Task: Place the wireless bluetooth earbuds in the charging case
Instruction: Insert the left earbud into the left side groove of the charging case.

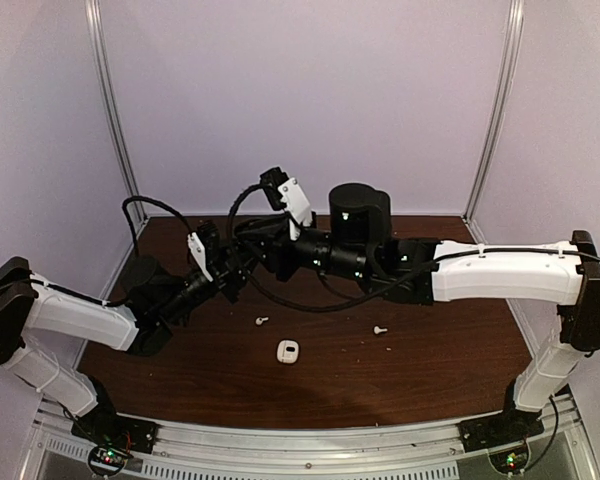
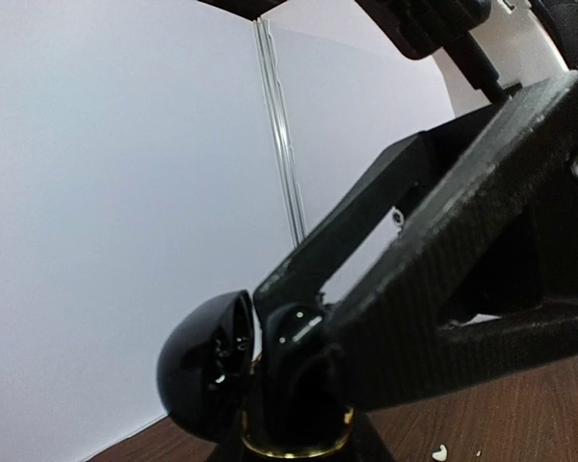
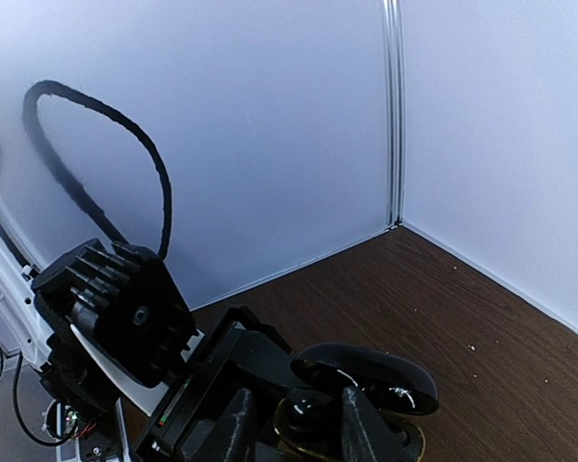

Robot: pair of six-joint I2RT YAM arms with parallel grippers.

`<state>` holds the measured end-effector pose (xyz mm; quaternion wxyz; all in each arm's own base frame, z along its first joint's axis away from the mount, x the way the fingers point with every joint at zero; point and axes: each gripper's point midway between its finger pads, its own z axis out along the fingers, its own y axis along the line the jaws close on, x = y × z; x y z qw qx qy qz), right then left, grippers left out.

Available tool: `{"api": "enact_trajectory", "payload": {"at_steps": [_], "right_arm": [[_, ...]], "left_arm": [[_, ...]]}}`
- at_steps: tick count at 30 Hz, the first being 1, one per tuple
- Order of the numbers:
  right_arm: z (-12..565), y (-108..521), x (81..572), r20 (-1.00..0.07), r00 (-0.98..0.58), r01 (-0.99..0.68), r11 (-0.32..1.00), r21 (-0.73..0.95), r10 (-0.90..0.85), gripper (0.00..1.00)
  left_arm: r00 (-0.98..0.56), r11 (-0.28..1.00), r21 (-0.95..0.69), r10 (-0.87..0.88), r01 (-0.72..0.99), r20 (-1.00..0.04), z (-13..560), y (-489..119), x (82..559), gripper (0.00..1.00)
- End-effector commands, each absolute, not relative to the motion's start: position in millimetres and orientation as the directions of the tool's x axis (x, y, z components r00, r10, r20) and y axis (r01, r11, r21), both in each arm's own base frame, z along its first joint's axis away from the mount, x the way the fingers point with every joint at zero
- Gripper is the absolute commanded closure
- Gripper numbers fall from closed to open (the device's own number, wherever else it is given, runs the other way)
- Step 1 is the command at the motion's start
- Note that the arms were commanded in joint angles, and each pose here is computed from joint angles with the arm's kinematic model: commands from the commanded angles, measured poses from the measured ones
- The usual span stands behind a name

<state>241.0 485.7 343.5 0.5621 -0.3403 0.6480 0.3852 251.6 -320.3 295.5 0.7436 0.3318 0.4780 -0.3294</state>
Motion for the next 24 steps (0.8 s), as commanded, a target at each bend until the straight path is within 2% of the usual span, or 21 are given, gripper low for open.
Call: {"api": "enact_trajectory", "payload": {"at_steps": [1,8,24], "right_arm": [[342.2,484.2,239.3,-0.991,-0.131,-0.872,0.481,0.096,-0.039,0.66],[355.5,481.9,239.9,-0.994,-0.103,-0.871,0.486,0.075,-0.031,0.56],[384.4,474.6,246.8,-0.999,-0.024,-0.850,0.526,0.009,-0.022,0.47]], "left_arm": [[0.377,0.560,0.178,-0.262,0.809,-0.889,326.1,-316.7,243.1,1.00],[0.372,0.556,0.176,-0.261,0.812,-0.891,324.8,-317.2,242.9,1.00],[0.362,0.538,0.180,-0.255,0.824,-0.897,321.6,-319.9,240.8,1.00]]}}
